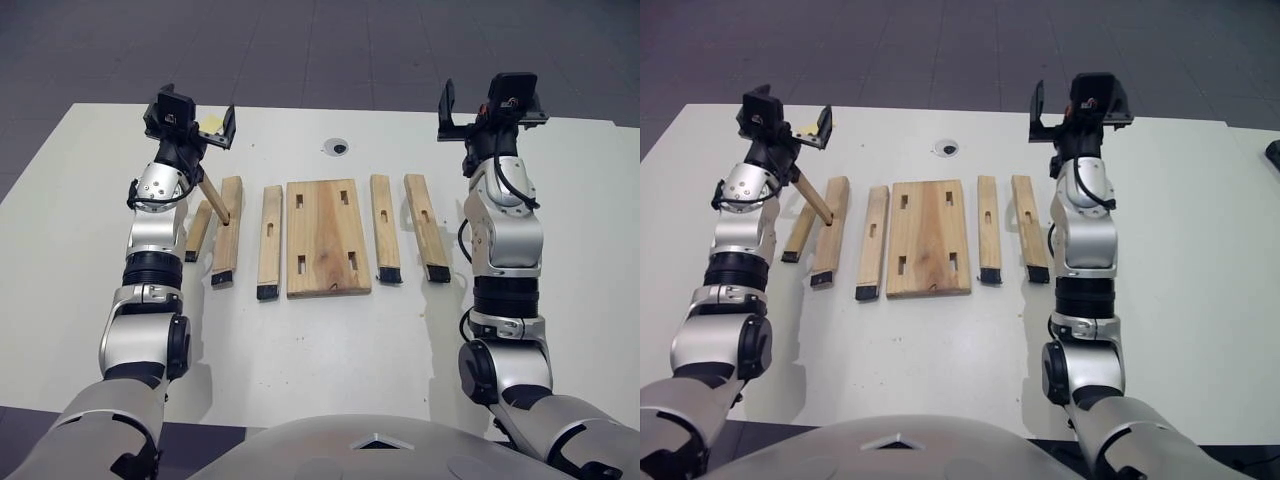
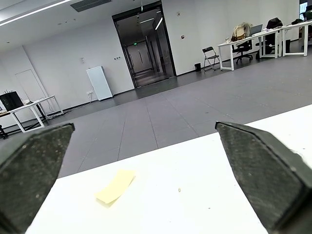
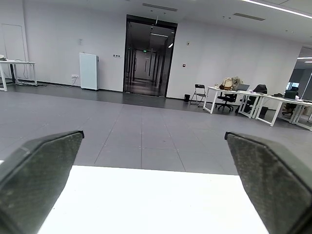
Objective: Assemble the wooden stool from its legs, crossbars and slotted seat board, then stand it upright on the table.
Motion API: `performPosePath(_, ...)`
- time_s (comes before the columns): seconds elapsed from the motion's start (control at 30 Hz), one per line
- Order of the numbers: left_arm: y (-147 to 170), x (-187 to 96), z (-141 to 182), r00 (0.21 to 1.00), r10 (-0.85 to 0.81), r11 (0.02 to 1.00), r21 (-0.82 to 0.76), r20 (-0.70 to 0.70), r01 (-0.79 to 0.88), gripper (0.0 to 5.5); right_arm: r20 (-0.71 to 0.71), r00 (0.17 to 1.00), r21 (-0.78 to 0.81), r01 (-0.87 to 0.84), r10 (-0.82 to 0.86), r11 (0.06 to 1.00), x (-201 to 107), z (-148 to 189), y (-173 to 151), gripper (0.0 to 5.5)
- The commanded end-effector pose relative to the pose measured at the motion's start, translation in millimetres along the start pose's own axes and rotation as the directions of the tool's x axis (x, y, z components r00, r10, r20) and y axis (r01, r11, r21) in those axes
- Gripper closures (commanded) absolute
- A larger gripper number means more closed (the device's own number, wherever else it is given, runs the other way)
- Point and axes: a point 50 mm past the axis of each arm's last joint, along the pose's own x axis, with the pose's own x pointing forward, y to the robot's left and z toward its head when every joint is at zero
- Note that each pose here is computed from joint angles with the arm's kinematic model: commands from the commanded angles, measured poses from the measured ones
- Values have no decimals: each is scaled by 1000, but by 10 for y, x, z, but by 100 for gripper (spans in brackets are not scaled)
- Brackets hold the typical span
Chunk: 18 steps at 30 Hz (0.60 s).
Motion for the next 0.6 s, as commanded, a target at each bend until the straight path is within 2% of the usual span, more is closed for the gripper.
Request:
performPosePath(0.03,-10,-134,-62,1000,14,999,-50,-20,-15,11,2,1000,-1,-23,23,1000,2,25,52,10)
performPosePath(0.23,75,-163,358,993,56,998,-46,105,-52,11,-4,1000,-1,-7,7,1000,-32,11,20,10)
performPosePath(0.37,90,-213,478,989,83,996,-44,126,-78,11,-8,1000,5,9,-8,1000,-57,-5,10,10)
performPosePath(0.5,35,-443,479,988,111,992,-64,104,-105,11,-13,1000,8,22,-22,1000,-89,-23,-1,10)
performPosePath(0.6,20,-768,489,983,173,980,-105,57,-166,11,-21,999,4,46,-46,999,-116,-47,-70,10)
